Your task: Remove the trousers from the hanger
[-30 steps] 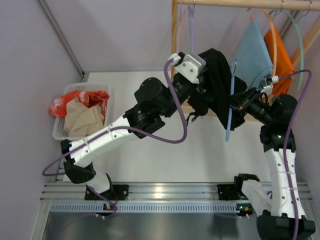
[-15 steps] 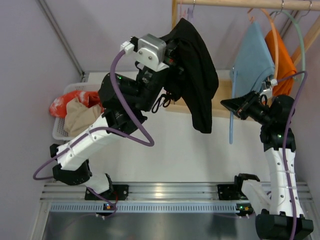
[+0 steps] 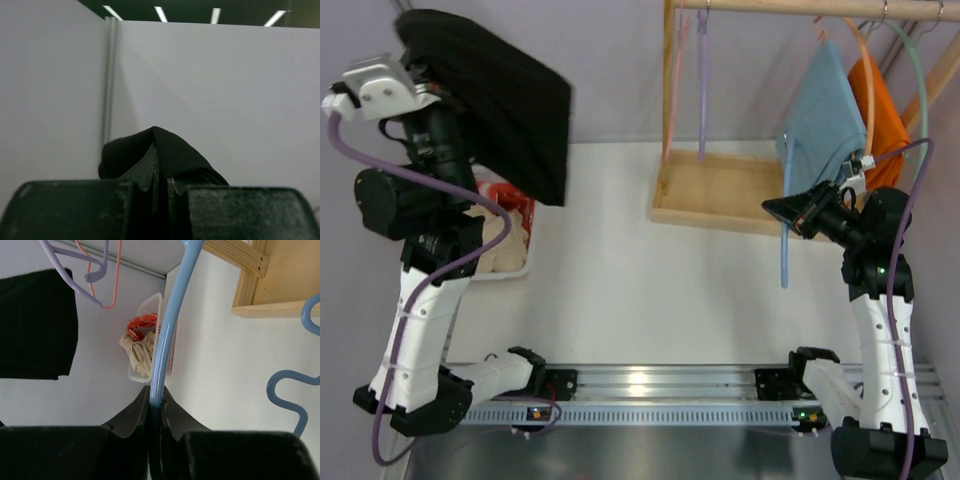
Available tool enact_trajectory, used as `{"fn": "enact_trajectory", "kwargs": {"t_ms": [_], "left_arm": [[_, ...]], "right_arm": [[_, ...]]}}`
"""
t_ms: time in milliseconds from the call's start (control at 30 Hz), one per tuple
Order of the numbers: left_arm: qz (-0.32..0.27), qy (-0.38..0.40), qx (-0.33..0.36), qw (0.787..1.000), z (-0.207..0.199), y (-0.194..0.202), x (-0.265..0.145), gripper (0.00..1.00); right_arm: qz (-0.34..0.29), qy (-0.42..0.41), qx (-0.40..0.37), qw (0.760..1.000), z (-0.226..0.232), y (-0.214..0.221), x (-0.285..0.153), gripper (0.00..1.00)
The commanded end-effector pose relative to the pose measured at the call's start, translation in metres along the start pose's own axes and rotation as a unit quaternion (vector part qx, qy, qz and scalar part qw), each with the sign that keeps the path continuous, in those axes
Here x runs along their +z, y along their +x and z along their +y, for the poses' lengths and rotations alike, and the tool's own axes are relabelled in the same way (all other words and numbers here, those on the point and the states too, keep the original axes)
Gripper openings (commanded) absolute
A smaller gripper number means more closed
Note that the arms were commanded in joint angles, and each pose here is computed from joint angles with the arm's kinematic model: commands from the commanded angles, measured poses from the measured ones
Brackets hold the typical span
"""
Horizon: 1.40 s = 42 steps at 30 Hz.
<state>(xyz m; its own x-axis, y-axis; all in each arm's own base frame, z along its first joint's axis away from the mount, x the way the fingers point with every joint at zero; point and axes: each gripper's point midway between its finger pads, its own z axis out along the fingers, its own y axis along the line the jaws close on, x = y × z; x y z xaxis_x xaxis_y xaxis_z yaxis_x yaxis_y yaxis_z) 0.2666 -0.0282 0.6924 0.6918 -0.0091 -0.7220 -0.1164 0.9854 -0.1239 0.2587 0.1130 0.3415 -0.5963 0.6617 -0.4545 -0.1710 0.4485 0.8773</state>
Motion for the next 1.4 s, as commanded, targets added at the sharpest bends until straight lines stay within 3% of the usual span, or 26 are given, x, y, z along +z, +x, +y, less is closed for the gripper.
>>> {"fn": "enact_trajectory", "kwargs": {"t_ms": [0,133,167,233,300,500,667,1000,1233,1367], "left_arm": [[-0.056,-0.075,0.006,0.996,0.061,-0.045,-0.021,0.0],[-0.072,-0.174,0.086,0.978,0.127,-0.063,-0.062,0.0],[-0.051,-0.191,0.106,0.974,0.136,-0.047,-0.07,0.0],[-0.056,-0.229,0.136,0.962,0.158,-0.058,-0.096,0.0],[-0.019,-0.269,0.177,0.947,0.179,-0.033,-0.117,0.0],[0.045,-0.321,0.232,0.917,0.21,0.008,-0.177,0.0],[0.072,-0.336,0.25,0.905,0.222,0.036,-0.193,0.0],[0.111,-0.289,0.282,0.908,0.228,0.123,-0.142,0.0],[0.201,-0.249,0.306,0.897,0.242,0.237,-0.09,0.0],[0.257,-0.213,0.318,0.887,0.247,0.305,-0.08,0.0]], "right_arm": [[-0.033,-0.026,-0.056,0.998,0.024,-0.02,-0.006,0.0],[-0.034,-0.027,-0.057,0.997,0.027,-0.022,-0.005,0.0],[-0.035,-0.028,-0.057,0.997,0.028,-0.024,-0.005,0.0],[-0.036,-0.03,-0.059,0.997,0.03,-0.025,-0.005,0.0],[-0.037,-0.03,-0.059,0.997,0.031,-0.026,-0.005,0.0],[-0.036,-0.031,-0.062,0.997,0.034,-0.027,-0.005,0.0],[-0.036,-0.023,-0.061,0.997,0.031,-0.026,-0.006,0.0],[-0.039,-0.013,-0.067,0.997,0.029,-0.027,-0.007,0.0],[-0.039,-0.009,-0.075,0.996,0.032,-0.03,-0.008,0.0],[-0.041,-0.008,-0.077,0.996,0.033,-0.031,-0.008,0.0]]}}
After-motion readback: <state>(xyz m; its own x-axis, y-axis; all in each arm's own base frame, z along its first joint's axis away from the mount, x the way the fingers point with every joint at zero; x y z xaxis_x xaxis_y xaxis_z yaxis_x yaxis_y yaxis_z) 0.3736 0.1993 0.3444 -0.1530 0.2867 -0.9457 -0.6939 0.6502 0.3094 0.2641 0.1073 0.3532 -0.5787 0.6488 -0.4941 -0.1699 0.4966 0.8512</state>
